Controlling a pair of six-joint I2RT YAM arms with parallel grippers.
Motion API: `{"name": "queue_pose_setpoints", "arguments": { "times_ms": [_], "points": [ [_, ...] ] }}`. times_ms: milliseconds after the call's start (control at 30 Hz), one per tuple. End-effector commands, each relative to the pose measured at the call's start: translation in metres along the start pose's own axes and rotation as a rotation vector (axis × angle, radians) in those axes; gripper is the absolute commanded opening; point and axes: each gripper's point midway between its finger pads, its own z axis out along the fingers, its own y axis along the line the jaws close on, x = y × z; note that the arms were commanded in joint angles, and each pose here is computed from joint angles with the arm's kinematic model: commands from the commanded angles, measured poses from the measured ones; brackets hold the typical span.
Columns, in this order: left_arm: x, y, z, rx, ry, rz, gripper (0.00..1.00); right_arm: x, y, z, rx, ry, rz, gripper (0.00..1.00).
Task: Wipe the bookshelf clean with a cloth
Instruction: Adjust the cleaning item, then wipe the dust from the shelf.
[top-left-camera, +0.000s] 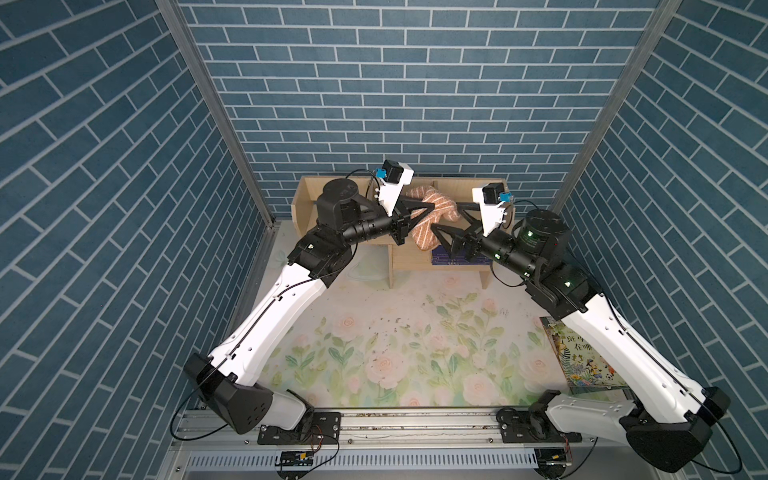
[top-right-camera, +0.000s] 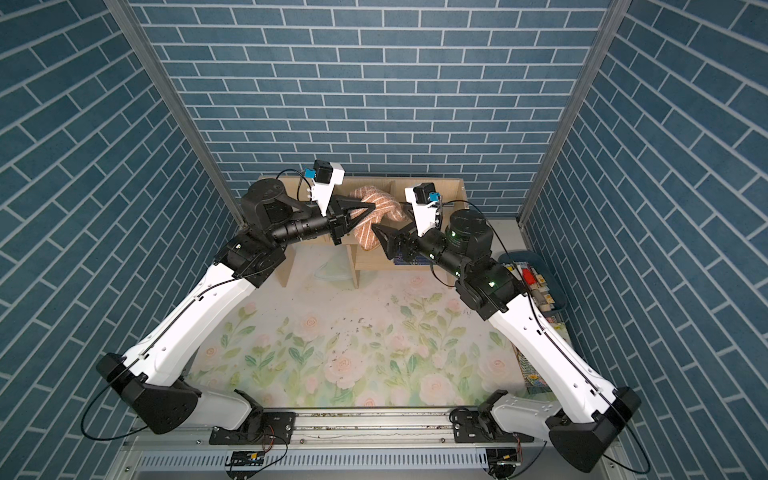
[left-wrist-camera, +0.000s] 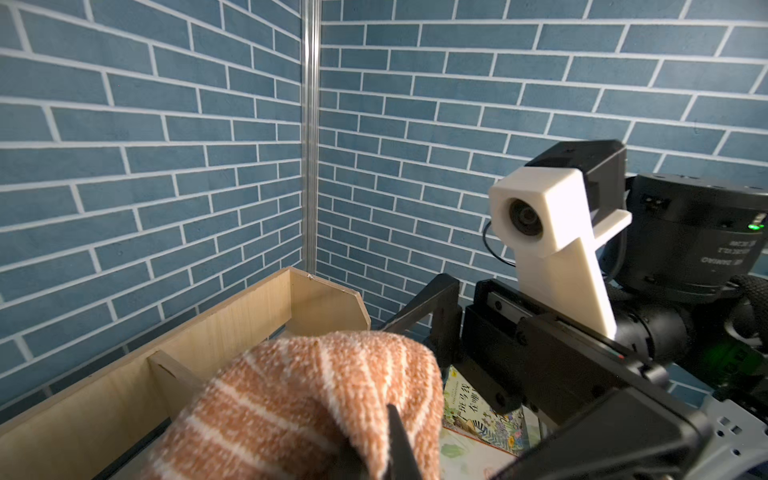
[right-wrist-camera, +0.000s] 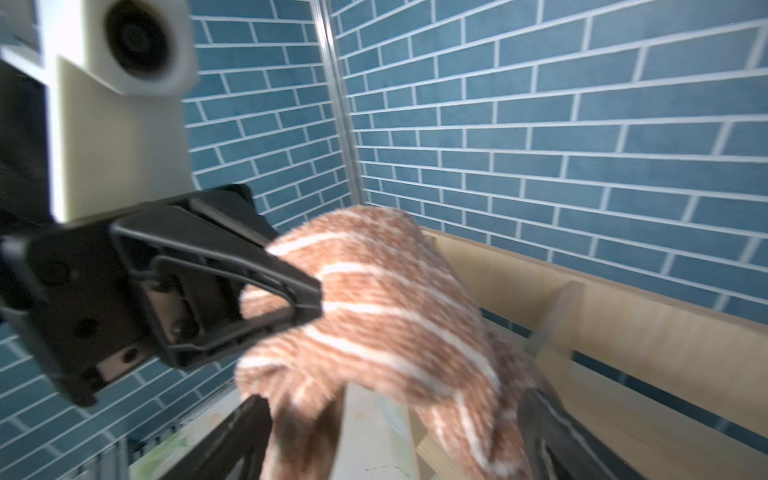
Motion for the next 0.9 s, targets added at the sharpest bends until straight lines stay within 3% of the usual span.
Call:
{"name": "queue_pose_setpoints", "arguments": {
  "times_ms": [0, 67, 133, 233, 267, 300, 333, 367, 400, 433, 533, 600, 667, 767, 867],
  "points": [
    [-0.007, -0.016, -0.004, 0.061, -0.024, 0.009, 0.0, -0.018, 0.029, 0.007, -0.151, -0.073, 0.027, 0.9],
    [-0.006, -0.015, -0.003, 0.057, -0.034, 0.0, 0.0, -0.012, 0.032, 0.016, -0.164, -0.061, 0.042, 0.85],
    [-0.004, -0.016, -0.001, 0.065, -0.038, -0.012, 0.0, -0.009, 0.032, 0.023, -0.154, -0.055, 0.054, 0.7],
    [-0.001, -0.016, -0.001, 0.063, -0.036, -0.013, 0.0, -0.008, 0.018, 0.029, -0.081, -0.059, 0.07, 0.23],
    [-0.002, -0.015, -0.002, 0.048, -0.039, -0.01, 0.04, -0.009, 0.014, 0.029, -0.057, -0.063, 0.071, 0.08],
    [-0.003, -0.01, -0.004, 0.01, -0.046, -0.004, 0.16, -0.01, 0.01, 0.029, -0.033, -0.068, 0.07, 0.0],
    [-0.006, -0.003, -0.008, -0.047, -0.059, 0.007, 0.31, -0.011, 0.005, 0.027, -0.002, -0.074, 0.067, 0.0],
    [-0.009, 0.008, -0.013, -0.128, -0.071, 0.015, 0.53, -0.012, 0.0, 0.025, 0.021, -0.081, 0.063, 0.0],
    [-0.013, 0.022, -0.02, -0.219, -0.084, 0.023, 0.91, -0.011, -0.005, 0.025, 0.048, -0.076, 0.062, 0.0],
    [-0.016, 0.036, -0.029, -0.323, -0.097, 0.031, 0.99, -0.011, -0.014, 0.024, 0.089, -0.07, 0.062, 0.0],
    [-0.022, 0.09, -0.072, -0.712, -0.127, 0.029, 1.0, -0.01, -0.052, 0.024, 0.241, -0.04, 0.072, 0.0],
    [-0.016, 0.128, -0.119, -1.032, -0.132, 0.003, 1.0, -0.011, -0.092, 0.021, 0.378, -0.021, 0.11, 0.0],
    [-0.001, 0.156, -0.168, -1.264, -0.12, -0.026, 1.0, -0.009, -0.139, 0.011, 0.508, 0.004, 0.173, 0.0],
    [0.027, 0.18, -0.218, -1.396, -0.106, -0.099, 1.0, 0.001, -0.195, 0.002, 0.663, 0.058, 0.218, 0.0],
    [0.055, 0.199, -0.257, -1.479, -0.091, -0.139, 1.0, 0.007, -0.224, 0.002, 0.775, 0.097, 0.177, 0.0]
  ]
}}
